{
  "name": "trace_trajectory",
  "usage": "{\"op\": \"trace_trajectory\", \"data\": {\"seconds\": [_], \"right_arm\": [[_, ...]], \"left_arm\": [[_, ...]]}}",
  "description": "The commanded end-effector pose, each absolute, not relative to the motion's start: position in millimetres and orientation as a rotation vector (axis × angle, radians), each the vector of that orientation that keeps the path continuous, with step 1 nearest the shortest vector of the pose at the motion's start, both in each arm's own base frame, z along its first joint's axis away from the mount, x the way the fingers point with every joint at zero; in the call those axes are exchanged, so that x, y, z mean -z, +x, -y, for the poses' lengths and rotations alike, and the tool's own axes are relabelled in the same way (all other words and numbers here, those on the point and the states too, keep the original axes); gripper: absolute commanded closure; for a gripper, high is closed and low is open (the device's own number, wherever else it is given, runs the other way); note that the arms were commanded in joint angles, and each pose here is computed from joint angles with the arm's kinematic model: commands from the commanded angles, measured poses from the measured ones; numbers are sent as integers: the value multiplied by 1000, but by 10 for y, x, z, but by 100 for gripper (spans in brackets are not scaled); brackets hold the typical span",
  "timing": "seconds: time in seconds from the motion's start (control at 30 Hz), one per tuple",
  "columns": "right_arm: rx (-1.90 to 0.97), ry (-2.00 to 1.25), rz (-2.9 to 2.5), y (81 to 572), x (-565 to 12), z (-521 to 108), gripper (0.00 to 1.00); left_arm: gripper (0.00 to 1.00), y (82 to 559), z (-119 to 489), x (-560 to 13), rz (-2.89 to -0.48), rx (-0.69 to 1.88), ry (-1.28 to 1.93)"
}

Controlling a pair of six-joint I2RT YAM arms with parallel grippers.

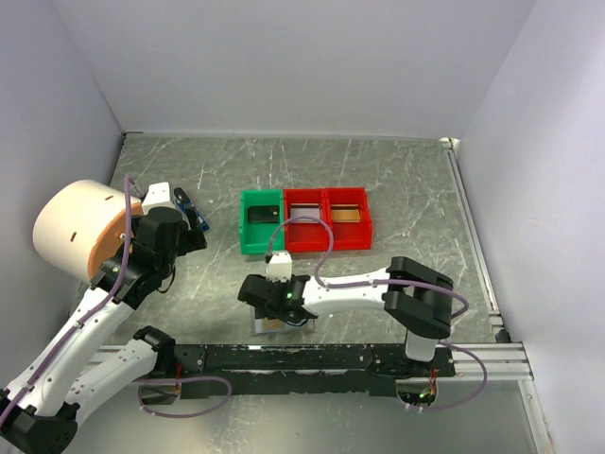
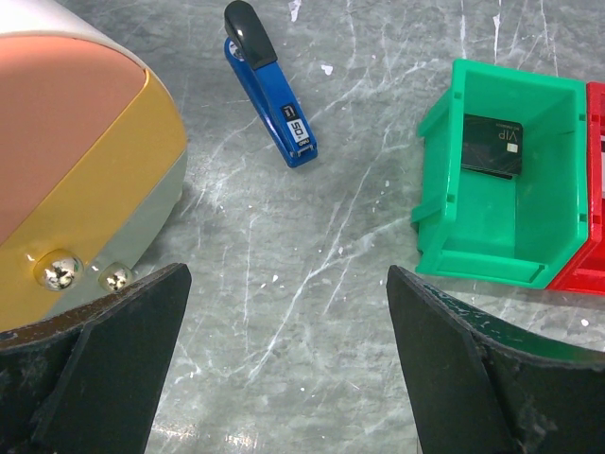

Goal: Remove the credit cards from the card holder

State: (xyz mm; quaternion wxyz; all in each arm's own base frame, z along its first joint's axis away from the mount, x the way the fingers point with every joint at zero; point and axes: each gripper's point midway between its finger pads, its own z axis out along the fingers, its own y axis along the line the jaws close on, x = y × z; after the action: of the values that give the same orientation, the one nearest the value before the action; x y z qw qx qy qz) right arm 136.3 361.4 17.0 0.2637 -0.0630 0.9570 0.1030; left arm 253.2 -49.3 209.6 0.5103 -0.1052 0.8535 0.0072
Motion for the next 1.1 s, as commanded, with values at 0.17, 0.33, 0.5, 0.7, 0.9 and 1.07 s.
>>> {"op": "trace_trajectory", "data": {"seconds": [0.17,0.33,0.5,0.7,0.9,1.07], "right_arm": [[-487,-105,-2703,1233,257,-3324,50],[-290,-165,-2703,1298,260,-3230,42],[-91,-223,-2678,1352,288,-3186,37],[69,-241,-2663,1359,330,-3141,35],[26,-240,-2674,1309,381,-3188,35],[-177,-225,-2709,1200,429,-3273,36]], "left_arm": [[3,2539,489,-2131,-2052,-12,-243],[3,2540,493,-2126,-2054,-12,-241],[3,2533,473,-2144,-2045,-15,-251],[3,2526,461,-2160,-2036,-16,-256],[3,2532,473,-2149,-2044,-16,-248],[3,2529,470,-2157,-2040,-14,-251]]}}
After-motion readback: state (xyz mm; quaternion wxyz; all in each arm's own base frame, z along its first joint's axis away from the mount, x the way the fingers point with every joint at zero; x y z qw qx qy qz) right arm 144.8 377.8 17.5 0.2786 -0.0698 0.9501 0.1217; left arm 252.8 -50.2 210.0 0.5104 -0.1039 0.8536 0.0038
